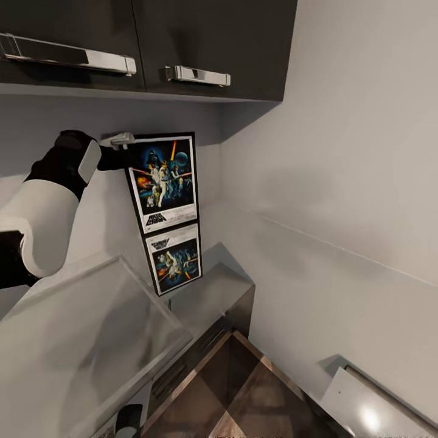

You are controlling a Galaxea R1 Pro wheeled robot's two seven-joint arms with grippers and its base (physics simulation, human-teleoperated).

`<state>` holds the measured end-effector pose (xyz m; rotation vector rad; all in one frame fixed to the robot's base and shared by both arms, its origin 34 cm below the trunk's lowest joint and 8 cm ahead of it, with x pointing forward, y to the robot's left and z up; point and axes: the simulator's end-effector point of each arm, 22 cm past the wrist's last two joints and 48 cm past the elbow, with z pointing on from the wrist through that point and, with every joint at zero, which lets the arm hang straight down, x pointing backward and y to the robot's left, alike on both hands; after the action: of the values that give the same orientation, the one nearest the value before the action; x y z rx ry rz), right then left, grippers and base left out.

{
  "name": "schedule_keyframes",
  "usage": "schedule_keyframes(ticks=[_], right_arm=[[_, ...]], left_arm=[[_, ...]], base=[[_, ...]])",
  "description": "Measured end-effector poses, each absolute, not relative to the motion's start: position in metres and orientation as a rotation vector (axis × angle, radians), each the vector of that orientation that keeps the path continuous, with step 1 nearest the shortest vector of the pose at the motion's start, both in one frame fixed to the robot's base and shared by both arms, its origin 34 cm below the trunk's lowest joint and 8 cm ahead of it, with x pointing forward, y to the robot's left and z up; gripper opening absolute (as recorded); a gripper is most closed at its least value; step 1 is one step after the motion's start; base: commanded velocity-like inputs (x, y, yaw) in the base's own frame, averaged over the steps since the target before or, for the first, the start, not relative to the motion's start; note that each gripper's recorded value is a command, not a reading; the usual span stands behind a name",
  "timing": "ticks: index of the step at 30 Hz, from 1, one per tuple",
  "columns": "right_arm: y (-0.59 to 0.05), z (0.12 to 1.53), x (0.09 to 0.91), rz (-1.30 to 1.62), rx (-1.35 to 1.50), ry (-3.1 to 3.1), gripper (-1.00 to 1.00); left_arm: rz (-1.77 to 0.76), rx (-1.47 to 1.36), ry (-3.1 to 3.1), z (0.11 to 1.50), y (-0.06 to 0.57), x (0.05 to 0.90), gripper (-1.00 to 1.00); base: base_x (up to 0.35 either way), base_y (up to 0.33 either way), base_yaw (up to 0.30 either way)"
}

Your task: Pick up the poster from the kitchen countertop and hang it on one of the wall nails in the kitchen.

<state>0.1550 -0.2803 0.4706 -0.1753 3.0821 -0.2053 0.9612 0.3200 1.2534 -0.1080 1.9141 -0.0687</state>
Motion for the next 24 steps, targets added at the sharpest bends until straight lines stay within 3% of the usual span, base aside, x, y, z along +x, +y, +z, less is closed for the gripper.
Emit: schedule_keyframes(ticks=[24], right_arm=[[-0.277,0.470,0.141,-0.197,-0.180,3.119,1.00]], left_arm=[[-0.064,-0.105,1.879,1.259,0.321,0.975,1.00]], base=[[0.000,0.000,0.000]])
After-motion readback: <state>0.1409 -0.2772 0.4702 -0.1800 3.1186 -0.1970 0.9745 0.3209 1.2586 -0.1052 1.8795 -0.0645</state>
